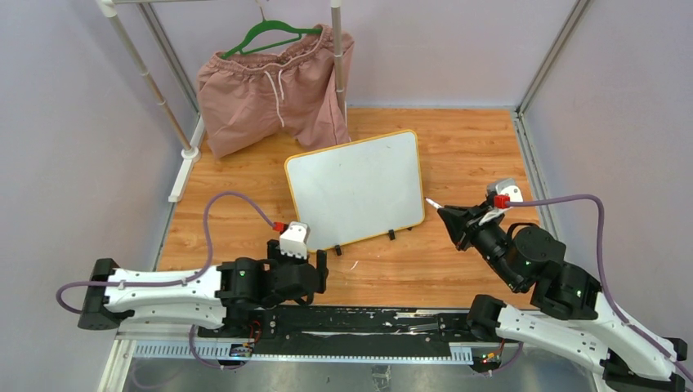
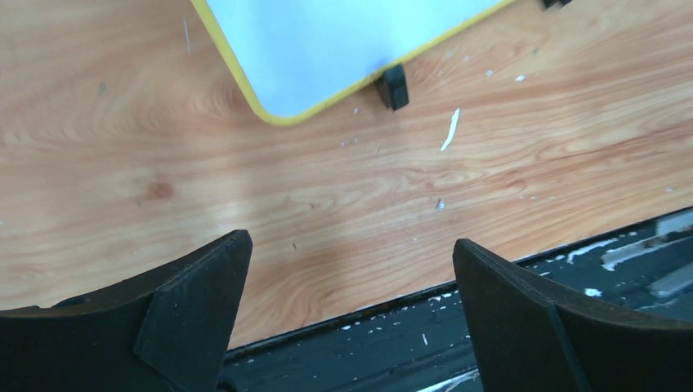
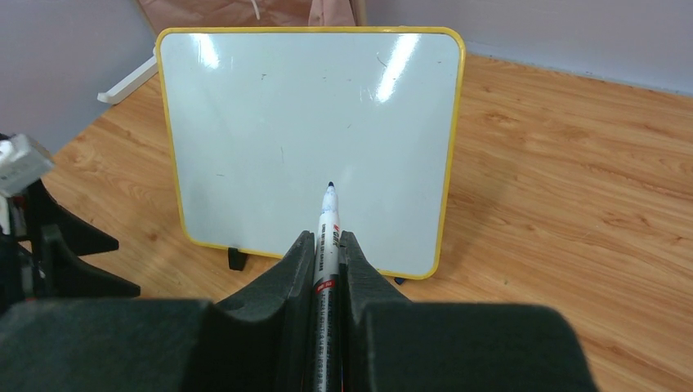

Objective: Write a sentence on the whiteboard
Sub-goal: Move the whiteboard to the center of the board, then write a sentence on the whiteboard.

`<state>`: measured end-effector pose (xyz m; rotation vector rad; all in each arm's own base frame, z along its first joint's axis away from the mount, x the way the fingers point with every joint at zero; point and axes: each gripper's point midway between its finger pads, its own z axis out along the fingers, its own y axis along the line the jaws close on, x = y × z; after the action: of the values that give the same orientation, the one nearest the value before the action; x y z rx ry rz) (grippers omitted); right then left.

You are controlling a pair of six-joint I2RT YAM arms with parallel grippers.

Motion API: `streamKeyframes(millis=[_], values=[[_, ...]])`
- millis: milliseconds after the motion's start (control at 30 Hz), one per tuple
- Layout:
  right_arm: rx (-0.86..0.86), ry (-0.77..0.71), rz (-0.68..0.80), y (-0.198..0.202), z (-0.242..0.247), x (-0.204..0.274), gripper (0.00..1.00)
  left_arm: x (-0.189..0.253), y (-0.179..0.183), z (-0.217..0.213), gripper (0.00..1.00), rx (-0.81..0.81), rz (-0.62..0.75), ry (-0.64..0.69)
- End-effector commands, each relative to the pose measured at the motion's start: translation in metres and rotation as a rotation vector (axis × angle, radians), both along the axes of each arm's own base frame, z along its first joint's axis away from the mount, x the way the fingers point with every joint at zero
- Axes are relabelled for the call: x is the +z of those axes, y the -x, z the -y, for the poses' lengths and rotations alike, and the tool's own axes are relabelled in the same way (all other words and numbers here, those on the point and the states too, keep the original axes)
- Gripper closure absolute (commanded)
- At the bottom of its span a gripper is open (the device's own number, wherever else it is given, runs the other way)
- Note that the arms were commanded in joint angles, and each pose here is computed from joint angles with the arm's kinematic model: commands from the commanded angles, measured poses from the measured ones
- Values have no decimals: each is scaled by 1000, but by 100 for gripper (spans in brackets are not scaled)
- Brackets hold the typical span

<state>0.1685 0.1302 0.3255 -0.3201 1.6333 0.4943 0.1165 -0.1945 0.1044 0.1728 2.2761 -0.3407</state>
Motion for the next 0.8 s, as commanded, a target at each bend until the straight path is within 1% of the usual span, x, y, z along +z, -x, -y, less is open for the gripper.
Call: streamKeyframes(millis=[0, 100, 167, 233, 300, 367, 500, 533, 633, 767], values=[[37, -5, 0, 0, -13, 0, 100, 49, -18, -19, 0, -71, 189, -54], [50, 0, -6, -2, -21, -3, 100, 79, -34, -21, 0, -75, 284, -93], [58, -3, -11, -2, -25, -4, 100, 87, -47, -21, 0, -70, 278, -130], [66, -3, -17, -3, -28, -6, 100, 94, -61, -19, 0, -63, 254, -133], [72, -8, -21, -3, -31, -6, 100, 109, -73, -17, 0, -54, 264, -100], [78, -11, -24, -2, -33, -6, 100, 126, -83, -26, 0, -16, 285, -67], [86, -16, -23, 0, -33, -5, 100, 147, -95, -61, 0, 86, 293, 57], [89, -13, -22, 0, -33, -5, 100, 149, -99, -77, 0, 137, 299, 84], [98, 1, -22, -1, -36, -7, 100, 149, -99, -102, 0, 213, 306, 144], [125, 36, -27, -3, -47, -14, 100, 129, -107, -109, 0, 239, 267, 191]])
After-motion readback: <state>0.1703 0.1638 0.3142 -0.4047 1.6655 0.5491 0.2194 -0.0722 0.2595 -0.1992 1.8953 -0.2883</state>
